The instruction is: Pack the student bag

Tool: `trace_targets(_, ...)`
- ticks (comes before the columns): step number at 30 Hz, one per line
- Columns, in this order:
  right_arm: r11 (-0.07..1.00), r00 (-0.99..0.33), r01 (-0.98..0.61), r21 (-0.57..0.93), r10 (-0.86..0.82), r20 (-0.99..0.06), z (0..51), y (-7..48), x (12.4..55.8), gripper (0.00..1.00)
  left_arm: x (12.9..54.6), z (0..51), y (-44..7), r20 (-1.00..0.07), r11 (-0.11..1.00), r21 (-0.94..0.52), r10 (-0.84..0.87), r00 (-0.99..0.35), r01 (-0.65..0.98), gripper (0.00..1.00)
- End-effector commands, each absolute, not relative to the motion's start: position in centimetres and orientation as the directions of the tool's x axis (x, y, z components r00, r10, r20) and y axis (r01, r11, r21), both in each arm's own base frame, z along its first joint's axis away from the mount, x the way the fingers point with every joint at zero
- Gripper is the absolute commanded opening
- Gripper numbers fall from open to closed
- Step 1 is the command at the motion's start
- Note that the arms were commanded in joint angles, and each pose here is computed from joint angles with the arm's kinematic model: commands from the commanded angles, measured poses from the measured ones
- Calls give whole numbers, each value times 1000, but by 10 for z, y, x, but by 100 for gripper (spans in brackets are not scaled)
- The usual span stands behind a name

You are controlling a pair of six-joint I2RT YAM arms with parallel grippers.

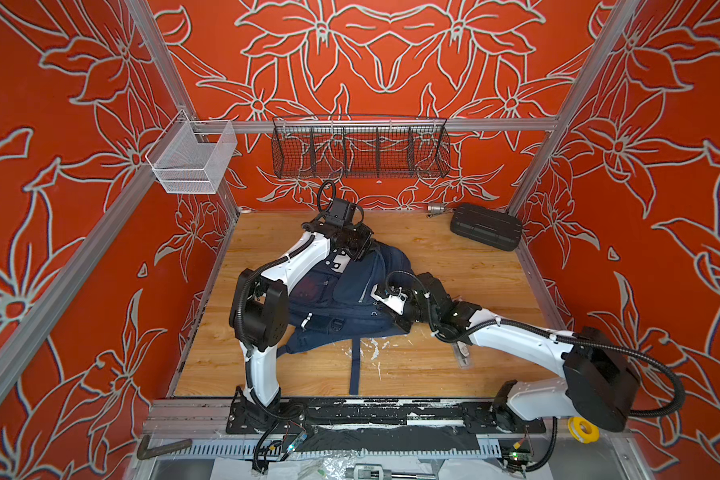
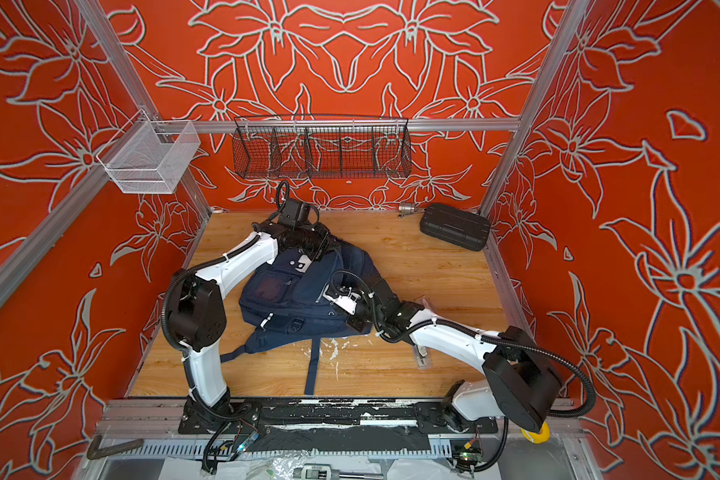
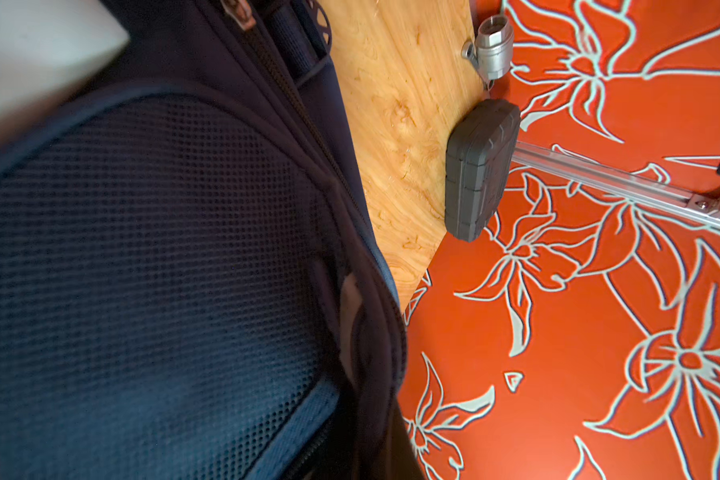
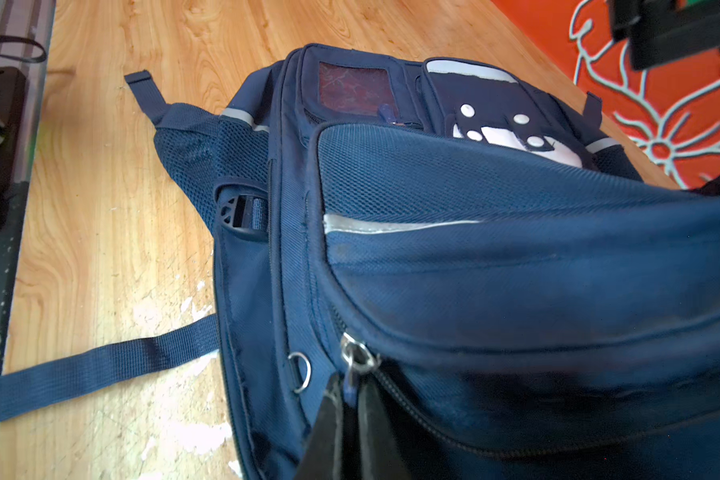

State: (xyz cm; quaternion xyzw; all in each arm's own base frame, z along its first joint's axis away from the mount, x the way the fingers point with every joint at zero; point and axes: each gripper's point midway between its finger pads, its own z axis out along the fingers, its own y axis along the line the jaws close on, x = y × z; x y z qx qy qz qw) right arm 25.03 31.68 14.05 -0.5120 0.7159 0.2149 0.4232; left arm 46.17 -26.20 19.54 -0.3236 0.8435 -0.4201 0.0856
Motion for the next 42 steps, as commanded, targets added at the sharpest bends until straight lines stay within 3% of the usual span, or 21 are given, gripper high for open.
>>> trace_targets(1, 308, -113, -949, -64, -522, -845, 142, 345, 226, 0, 495, 266, -257, -13, 356, -878, -685, -728, -319, 0)
trace_targets(14, 316, -128, -948, -40, -495, -860, 154, 382, 230, 0, 499, 275, -264, -55, 374, -873, -713, -699, -313, 0)
trace_targets(17, 305, -112, -951, -49, -489, -865, 156, 373, 225, 0, 492, 274, -255, -103, 450, -839, -685, -722, -307, 0)
trace_targets(22, 190, -42, -980, -55, -471, -881, 168, 356, 210, 0, 460, 258, -243, -194, 631, -730, -560, -805, -264, 0)
trace_targets(26, 150, 9, -983, -106, -537, -844, 171, 350, 210, 0, 442, 251, -259, -235, 748, -656, -328, -915, -100, 35)
trace_targets(28, 143, 25, -982, -124, -553, -833, 173, 349, 212, 0, 426, 236, -271, -237, 819, -574, -160, -958, 6, 46)
trace_targets(35, 161, 41, -975, -154, -547, -836, 181, 350, 218, 0, 384, 210, -274, -218, 908, -312, 217, -952, 278, 57)
trace_targets(42, 164, 45, -972, -170, -579, -814, 175, 346, 220, 0, 343, 187, -265, -91, 876, -160, 447, -890, 456, 61)
